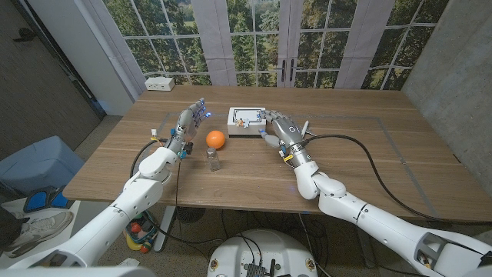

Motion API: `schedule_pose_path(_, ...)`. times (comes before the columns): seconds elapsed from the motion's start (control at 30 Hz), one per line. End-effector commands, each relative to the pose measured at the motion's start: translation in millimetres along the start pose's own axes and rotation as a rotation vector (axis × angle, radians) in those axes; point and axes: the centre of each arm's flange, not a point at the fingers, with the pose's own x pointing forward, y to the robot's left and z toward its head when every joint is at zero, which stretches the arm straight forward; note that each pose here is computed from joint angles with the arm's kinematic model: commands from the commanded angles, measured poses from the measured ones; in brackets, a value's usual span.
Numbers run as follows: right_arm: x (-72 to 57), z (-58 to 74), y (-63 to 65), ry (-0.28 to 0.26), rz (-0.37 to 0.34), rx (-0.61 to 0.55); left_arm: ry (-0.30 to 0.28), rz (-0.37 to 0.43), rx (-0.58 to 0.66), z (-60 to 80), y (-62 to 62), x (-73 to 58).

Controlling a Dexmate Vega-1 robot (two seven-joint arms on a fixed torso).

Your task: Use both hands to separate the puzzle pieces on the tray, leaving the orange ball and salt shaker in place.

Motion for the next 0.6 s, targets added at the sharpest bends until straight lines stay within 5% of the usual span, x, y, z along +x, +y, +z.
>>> schedule_pose_path(0.03, 5.5, -3.2, 10.3, -0.019, 0.028, -0.032, 0.002, 0.006, -0.003, 0.4, 3.1, -1.1)
schedule_pose_path(0.6, 13.6, -2.1, 25.0, -0.064, 0.021, -0.042, 0.012, 0.016, -0.014, -1.0, 7.2, -1.1)
